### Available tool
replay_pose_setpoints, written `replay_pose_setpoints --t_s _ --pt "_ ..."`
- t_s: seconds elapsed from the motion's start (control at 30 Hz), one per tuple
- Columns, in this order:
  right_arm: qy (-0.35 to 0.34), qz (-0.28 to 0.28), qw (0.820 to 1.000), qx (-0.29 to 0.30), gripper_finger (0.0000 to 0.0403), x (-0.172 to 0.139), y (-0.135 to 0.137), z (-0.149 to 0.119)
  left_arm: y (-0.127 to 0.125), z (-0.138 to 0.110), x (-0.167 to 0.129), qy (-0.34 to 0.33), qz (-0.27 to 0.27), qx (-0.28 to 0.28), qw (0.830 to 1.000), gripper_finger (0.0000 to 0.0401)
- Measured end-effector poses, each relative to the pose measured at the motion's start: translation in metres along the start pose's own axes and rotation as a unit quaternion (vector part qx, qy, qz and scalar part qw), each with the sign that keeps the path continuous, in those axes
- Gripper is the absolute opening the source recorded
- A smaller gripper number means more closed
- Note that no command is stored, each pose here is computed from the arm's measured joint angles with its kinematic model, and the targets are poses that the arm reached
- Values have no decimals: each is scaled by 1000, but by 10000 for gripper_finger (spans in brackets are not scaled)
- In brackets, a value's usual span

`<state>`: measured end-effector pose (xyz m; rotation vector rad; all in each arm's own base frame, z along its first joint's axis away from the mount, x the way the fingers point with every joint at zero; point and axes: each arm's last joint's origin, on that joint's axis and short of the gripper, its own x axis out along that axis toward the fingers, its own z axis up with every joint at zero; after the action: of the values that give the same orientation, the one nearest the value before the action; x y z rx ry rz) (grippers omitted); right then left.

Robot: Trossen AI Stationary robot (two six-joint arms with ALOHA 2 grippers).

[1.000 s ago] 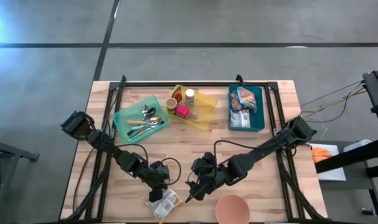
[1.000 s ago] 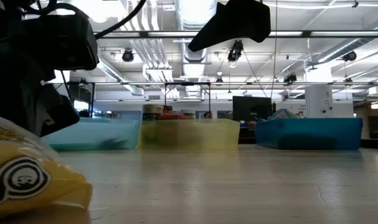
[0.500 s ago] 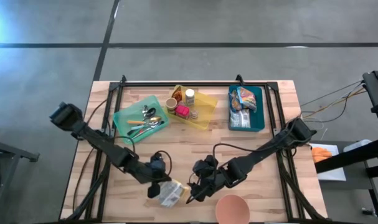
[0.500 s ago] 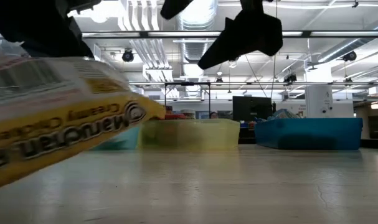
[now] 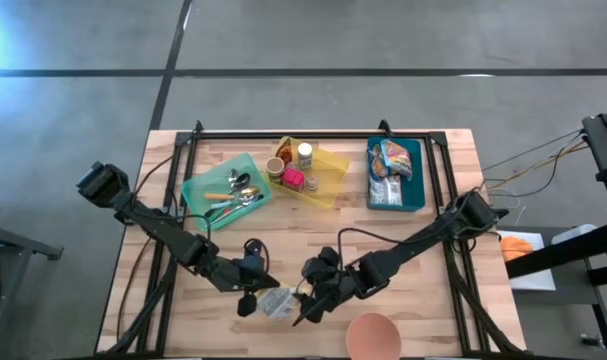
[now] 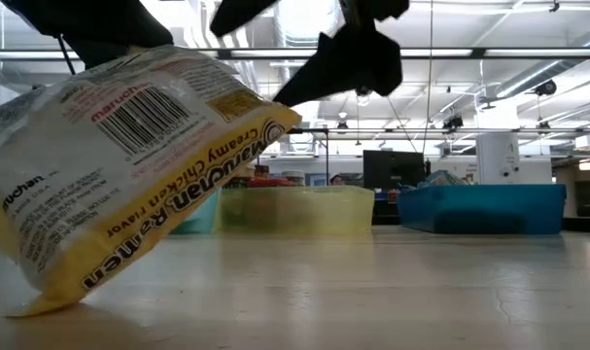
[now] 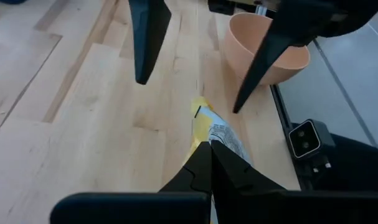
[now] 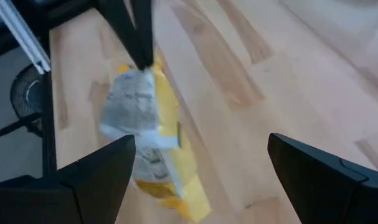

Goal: Pick & Place Food Item
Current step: Put the yellow noodle pack into the blue bin

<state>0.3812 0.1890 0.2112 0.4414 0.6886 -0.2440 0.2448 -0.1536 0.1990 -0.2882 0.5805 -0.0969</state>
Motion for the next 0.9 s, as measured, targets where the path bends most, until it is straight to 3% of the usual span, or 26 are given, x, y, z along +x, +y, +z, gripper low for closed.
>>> replay_pose_setpoints --t_s 0.57,0.9 --pt "-39 47 997 -38 364 12 6 8 -1 2 0 -11 -7 7 1000 0" --pt "-37 39 998 -38 364 23 -4 14 -4 6 0 -32 -19 21 999 0"
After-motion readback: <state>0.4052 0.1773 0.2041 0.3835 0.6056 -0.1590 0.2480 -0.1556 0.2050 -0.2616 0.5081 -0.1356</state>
